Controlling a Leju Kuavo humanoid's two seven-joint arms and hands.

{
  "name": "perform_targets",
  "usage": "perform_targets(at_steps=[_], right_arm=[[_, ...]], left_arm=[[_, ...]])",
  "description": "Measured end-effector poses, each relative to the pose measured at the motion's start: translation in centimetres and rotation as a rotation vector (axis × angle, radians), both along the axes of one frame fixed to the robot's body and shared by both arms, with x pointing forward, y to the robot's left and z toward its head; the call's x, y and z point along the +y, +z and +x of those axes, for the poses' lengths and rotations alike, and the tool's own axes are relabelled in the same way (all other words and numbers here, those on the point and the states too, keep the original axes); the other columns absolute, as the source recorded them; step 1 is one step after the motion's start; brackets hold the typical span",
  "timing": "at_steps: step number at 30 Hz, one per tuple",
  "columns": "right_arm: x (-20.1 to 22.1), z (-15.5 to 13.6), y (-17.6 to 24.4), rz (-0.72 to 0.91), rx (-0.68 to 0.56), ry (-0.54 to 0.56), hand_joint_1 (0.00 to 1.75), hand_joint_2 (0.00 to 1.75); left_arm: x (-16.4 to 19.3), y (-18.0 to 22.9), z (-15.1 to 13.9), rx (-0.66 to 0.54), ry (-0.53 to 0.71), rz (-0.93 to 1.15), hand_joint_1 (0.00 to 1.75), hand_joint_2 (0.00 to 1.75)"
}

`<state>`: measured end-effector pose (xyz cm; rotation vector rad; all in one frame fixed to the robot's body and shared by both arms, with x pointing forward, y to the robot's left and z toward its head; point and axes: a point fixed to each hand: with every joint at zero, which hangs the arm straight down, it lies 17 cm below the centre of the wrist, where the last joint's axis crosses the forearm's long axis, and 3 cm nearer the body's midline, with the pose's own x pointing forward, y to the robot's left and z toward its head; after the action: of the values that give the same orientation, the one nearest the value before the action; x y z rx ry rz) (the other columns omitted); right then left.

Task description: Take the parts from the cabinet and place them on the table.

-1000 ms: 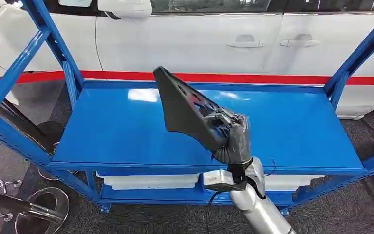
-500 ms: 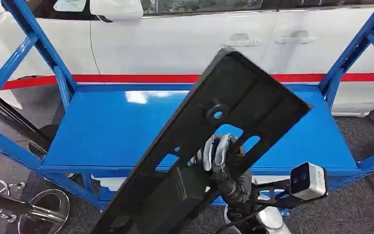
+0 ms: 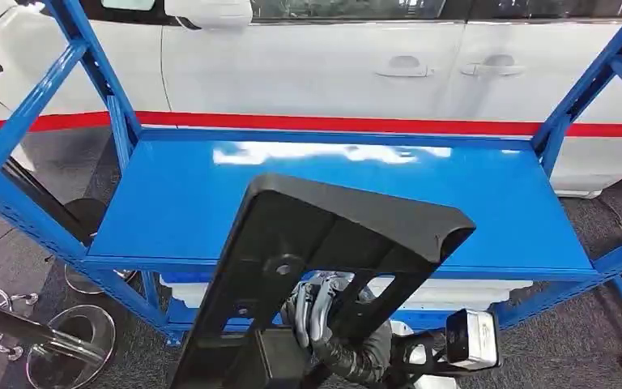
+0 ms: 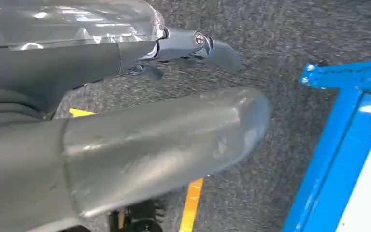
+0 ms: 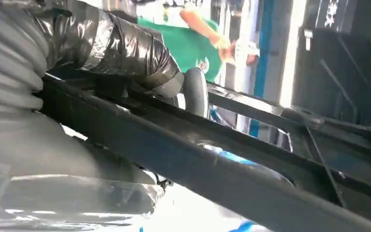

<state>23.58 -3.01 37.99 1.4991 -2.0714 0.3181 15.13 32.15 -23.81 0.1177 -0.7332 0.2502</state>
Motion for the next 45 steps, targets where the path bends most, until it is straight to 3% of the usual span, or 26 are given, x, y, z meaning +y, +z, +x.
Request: perform_targets(at_steps=[4,13,14,15,17,27,45], right_arm=[[0.1,0.2,-0.3,-0.004,-0.023,-0.064,1.68,1.75],[0.1,0.2,-0.3,-0.005,-0.025,-0.071,1.68,1.75],[0.2,0.5,-0.4,-0.016,-0.049,-0.138,1.68,1.75],[0.4,0.7,-0.9,-0.049,-0.099,-0.275,1.68,1.75],[0.2,0.3,-0.9,-0.034,-0.118,-0.294,1.68,1.75],[0.9,-0.3,-1.8,-0.066,-0.126,-0.263,1.68,1.75],[1.0,0.0,-2.1,-0.1,-0.155,-0.291,1.68,1.75]], left_arm=[[0.1,0.0,0.0,0.001,0.005,0.0,0.0,0.0],[0.1,0.0,0.0,0.001,0.005,0.0,0.0,0.0],[0.1,0.0,-0.1,0.004,0.007,-0.001,0.0,0.0],[0.1,0.0,0.1,0.004,0.004,0.002,0.0,0.0],[0.1,-0.1,-0.1,0.009,-0.007,0.004,0.0,0.0],[0.7,-1.2,-1.4,0.12,-0.059,0.025,0.0,0.0],[0.7,-1.3,-1.6,0.125,-0.08,0.03,0.0,0.0]])
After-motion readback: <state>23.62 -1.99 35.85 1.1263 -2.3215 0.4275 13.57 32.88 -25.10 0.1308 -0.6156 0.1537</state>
